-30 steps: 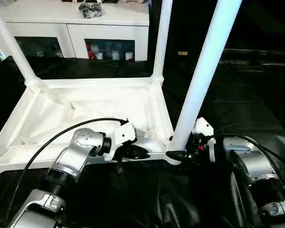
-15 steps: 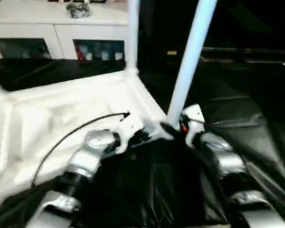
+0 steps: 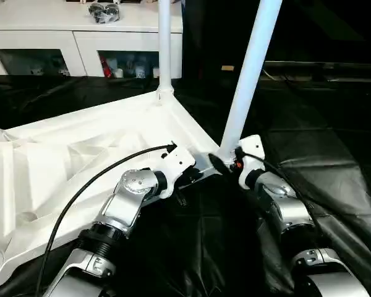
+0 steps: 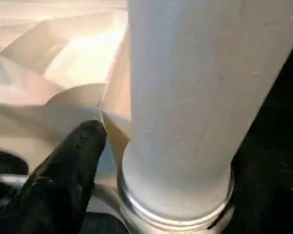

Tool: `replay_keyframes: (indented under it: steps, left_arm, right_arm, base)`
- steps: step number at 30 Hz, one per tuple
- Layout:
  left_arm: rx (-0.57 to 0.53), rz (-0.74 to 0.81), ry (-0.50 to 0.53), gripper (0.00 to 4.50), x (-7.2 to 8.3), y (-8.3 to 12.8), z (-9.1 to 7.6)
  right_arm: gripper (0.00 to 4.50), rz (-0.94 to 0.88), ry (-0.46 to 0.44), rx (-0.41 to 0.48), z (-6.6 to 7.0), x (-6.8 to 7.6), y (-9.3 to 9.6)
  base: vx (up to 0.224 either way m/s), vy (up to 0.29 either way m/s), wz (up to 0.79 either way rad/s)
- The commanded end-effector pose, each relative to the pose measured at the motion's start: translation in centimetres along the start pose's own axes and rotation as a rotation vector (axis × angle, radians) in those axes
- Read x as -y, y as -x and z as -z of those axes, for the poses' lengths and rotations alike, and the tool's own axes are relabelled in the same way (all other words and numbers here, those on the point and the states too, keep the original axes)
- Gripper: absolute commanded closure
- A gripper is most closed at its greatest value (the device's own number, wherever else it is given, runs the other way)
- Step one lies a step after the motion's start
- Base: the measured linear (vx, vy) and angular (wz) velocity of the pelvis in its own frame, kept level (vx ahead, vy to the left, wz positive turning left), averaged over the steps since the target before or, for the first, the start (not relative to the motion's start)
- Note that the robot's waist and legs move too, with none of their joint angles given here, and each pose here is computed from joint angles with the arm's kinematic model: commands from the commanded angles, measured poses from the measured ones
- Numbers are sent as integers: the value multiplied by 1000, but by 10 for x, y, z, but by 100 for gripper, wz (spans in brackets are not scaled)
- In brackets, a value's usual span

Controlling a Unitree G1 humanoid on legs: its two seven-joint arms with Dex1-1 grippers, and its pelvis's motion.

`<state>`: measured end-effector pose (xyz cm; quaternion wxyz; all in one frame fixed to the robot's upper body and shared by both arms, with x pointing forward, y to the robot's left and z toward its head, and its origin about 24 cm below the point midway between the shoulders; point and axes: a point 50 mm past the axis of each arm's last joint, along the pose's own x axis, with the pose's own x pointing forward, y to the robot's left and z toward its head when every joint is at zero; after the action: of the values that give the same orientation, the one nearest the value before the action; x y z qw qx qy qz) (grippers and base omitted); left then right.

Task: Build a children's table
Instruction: Rotate leg to tighten

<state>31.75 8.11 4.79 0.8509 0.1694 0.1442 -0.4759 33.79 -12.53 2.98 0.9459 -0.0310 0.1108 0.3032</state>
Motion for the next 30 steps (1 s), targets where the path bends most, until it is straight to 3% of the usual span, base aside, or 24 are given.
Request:
replay_keyframes:
  steps: [1, 15, 17, 21, 30]
  left_arm:
    - [155, 131, -77, 450, 16, -6, -30]
    - [81, 288, -121, 450, -1, 25, -12]
    - [73, 301, -122, 450, -2, 26, -11]
    - [66, 318, -124, 450, -3, 27, -10]
    - [71, 337, -124, 450, -3, 27, -10]
  right_arm:
    - [63, -191, 26, -32, 4, -23, -7]
    - [63, -725, 100, -50, -1, -25, 36]
    - [88, -771, 97, -78, 1, -25, 41]
    - [107, -831, 97, -121, 6, -27, 47]
    - [169, -844, 84, -119, 7, -31, 47]
  base:
    - [0, 0, 0]
    - [0, 0, 0]
    - [0, 0, 0]
    - [0, 0, 0]
    - [0, 0, 0]
